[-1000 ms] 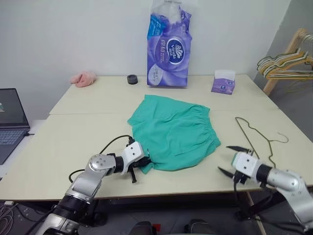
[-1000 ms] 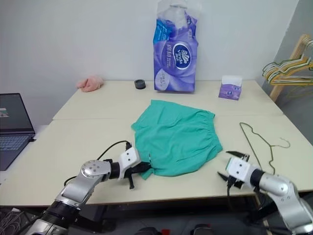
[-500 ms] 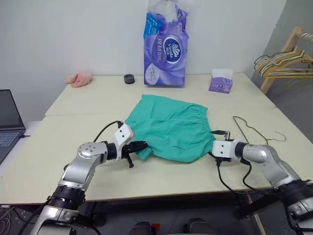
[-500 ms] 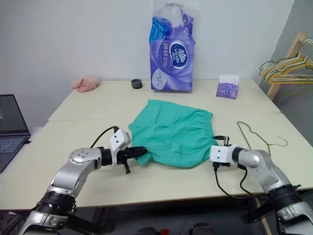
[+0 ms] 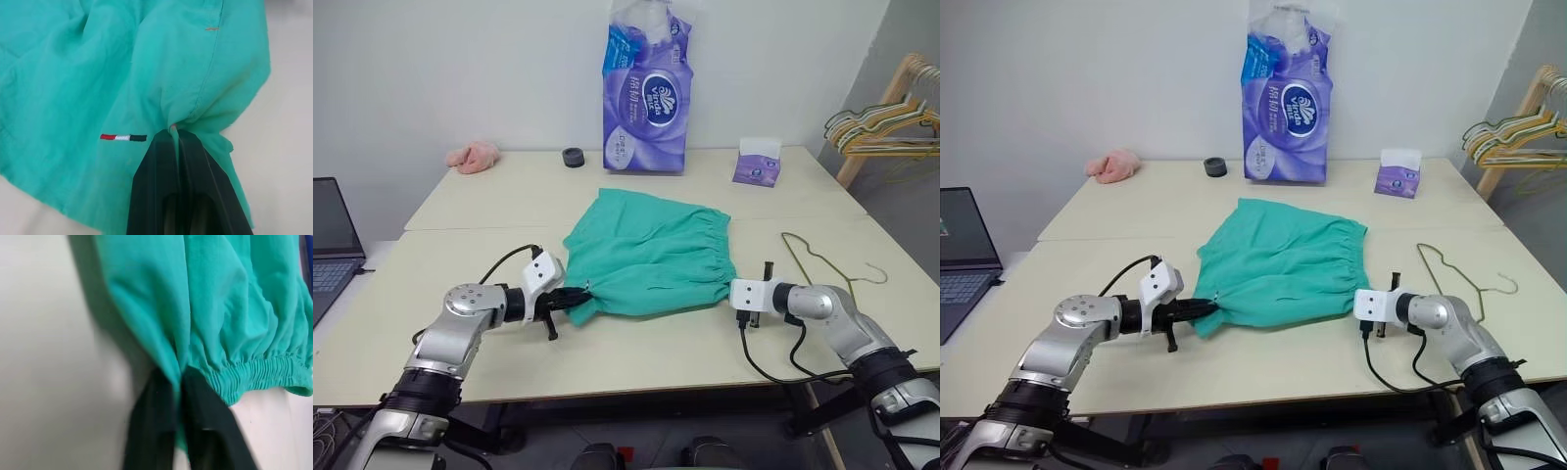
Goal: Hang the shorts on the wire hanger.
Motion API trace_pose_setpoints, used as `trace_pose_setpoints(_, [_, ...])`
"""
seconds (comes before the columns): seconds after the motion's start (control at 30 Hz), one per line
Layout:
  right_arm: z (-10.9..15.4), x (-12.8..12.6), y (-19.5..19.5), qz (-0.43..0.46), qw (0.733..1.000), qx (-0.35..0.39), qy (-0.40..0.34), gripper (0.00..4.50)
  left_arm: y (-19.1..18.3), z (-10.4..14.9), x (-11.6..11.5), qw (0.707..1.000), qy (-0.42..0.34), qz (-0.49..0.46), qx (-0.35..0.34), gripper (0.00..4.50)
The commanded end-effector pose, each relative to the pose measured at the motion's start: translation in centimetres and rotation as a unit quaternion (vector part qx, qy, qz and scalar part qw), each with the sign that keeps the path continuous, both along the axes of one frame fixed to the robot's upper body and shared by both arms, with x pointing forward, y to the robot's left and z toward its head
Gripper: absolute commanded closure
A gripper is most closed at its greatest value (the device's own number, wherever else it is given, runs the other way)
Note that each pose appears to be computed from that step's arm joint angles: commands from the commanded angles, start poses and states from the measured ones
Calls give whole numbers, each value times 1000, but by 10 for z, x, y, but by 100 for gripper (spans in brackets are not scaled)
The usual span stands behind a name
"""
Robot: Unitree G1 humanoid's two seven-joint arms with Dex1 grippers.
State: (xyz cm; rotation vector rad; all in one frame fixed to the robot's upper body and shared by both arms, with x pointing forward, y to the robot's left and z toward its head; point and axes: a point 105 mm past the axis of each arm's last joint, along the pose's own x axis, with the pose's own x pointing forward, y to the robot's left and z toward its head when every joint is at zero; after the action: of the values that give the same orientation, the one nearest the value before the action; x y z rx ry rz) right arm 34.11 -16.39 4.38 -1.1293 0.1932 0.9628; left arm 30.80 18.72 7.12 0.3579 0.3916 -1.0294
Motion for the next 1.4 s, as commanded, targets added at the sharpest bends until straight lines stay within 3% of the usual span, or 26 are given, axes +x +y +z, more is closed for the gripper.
trace_pose_setpoints(0.03, [25,0,10,24,999,22,-19,447,7,9,-6,1000,-6,-25,13,450])
trace_pose_setpoints(0.27, [36,-34,22,69,997,27,28,447,15,-6,-54,988,93,-112,46,450])
trace_pose_setpoints(0.37, [34,-67,16,98,991,4,85,447,13,-15,-99,967,175,-176,58,450])
trace_pose_setpoints(0.57, [31,-104,4,111,979,-23,170,447,5,-17,-138,946,237,-215,40,450])
trace_pose_setpoints(1.0, [31,-124,7,113,964,-34,238,447,-7,-22,-151,939,264,-220,26,450])
trace_pose_setpoints(1.1, [33,-127,6,117,962,-42,244,390,-10,-20,-146,942,263,-210,21,387])
trace_pose_setpoints(1.4, [60,-125,-10,108,963,-50,242,86,-19,-6,-139,947,249,-202,2,119])
